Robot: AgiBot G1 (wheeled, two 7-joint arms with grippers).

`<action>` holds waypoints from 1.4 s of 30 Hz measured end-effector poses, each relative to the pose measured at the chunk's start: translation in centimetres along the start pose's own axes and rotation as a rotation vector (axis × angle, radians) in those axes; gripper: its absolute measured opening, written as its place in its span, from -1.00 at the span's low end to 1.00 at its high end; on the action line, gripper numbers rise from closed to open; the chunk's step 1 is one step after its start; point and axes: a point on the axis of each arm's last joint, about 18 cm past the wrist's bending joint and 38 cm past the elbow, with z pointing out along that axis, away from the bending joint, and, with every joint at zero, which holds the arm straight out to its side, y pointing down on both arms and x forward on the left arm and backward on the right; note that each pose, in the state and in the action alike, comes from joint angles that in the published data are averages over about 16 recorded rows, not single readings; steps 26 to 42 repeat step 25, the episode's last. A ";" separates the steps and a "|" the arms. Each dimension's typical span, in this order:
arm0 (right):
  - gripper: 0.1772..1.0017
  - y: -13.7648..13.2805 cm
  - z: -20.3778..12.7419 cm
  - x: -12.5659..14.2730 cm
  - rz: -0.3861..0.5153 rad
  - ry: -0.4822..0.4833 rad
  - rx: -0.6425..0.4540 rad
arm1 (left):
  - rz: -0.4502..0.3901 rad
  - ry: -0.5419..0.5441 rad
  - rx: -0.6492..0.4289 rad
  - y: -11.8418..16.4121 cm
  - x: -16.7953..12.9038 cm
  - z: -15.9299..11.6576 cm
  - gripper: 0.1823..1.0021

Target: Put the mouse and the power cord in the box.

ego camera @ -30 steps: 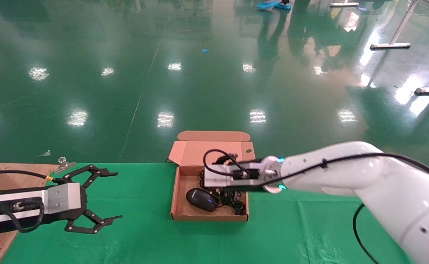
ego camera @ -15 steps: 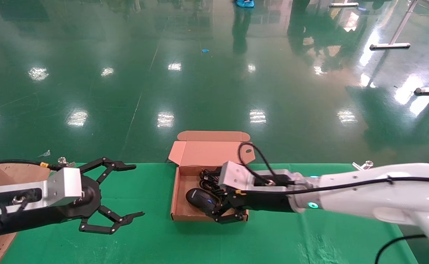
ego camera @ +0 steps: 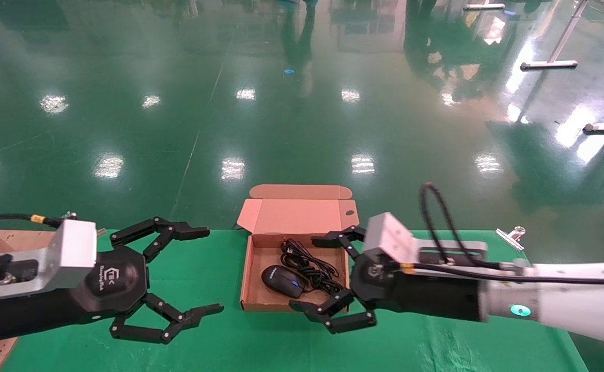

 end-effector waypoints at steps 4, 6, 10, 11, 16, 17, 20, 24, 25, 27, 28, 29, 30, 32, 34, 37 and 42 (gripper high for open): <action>0.98 -0.9 -2.3 -0.8 0.029 -0.013 0.053 | -0.035 0.024 0.039 -1.3 0.7 0.0 1.00; 0.99 -1.4 -3.4 -1.3 0.040 -0.021 0.077 | -0.051 0.037 0.056 -1.9 1.1 0.0 1.00; 1.00 -2.4 -5.7 -2.3 0.056 -0.040 0.121 | -0.083 0.065 0.089 -3.1 1.9 -0.1 1.00; 1.00 -2.7 -6.3 -2.6 0.058 -0.045 0.131 | -0.091 0.072 0.097 -3.4 2.1 -0.2 1.00; 1.00 -4.2 -9.2 -4.0 0.064 -0.075 0.176 | -0.129 0.111 0.132 -4.9 3.2 -0.4 1.00; 1.00 -4.4 -9.8 -4.3 0.064 -0.081 0.183 | -0.136 0.119 0.138 -5.2 3.5 -0.4 1.00; 1.00 -5.0 -10.8 -5.0 0.063 -0.095 0.197 | -0.150 0.135 0.149 -5.8 3.9 -0.6 1.00; 1.00 -5.6 -11.9 -5.7 0.060 -0.111 0.208 | -0.164 0.152 0.159 -6.4 4.4 -0.7 1.00; 1.00 -5.8 -12.2 -5.9 0.059 -0.115 0.211 | -0.167 0.157 0.161 -6.5 4.5 -0.7 1.00; 1.00 -5.8 -12.2 -5.9 0.059 -0.115 0.211 | -0.167 0.157 0.161 -6.5 4.5 -0.7 1.00; 1.00 -5.8 -12.2 -5.9 0.059 -0.115 0.211 | -0.167 0.157 0.161 -6.5 4.5 -0.7 1.00; 1.00 -5.8 -12.2 -5.9 0.059 -0.115 0.211 | -0.167 0.157 0.161 -6.5 4.5 -0.7 1.00; 1.00 -5.8 -12.2 -5.9 0.059 -0.115 0.211 | -0.167 0.157 0.161 -6.5 4.5 -0.7 1.00; 1.00 -5.8 -12.2 -5.9 0.059 -0.115 0.211 | -0.167 0.157 0.161 -6.5 4.5 -0.7 1.00; 1.00 -5.8 -12.2 -5.9 0.059 -0.115 0.211 | -0.167 0.157 0.161 -6.5 4.5 -0.7 1.00; 1.00 -5.8 -12.2 -5.9 0.059 -0.115 0.211 | -0.167 0.157 0.161 -6.5 4.5 -0.7 1.00; 1.00 -5.8 -12.2 -5.9 0.059 -0.115 0.211 | -0.167 0.157 0.161 -6.5 4.5 -0.7 1.00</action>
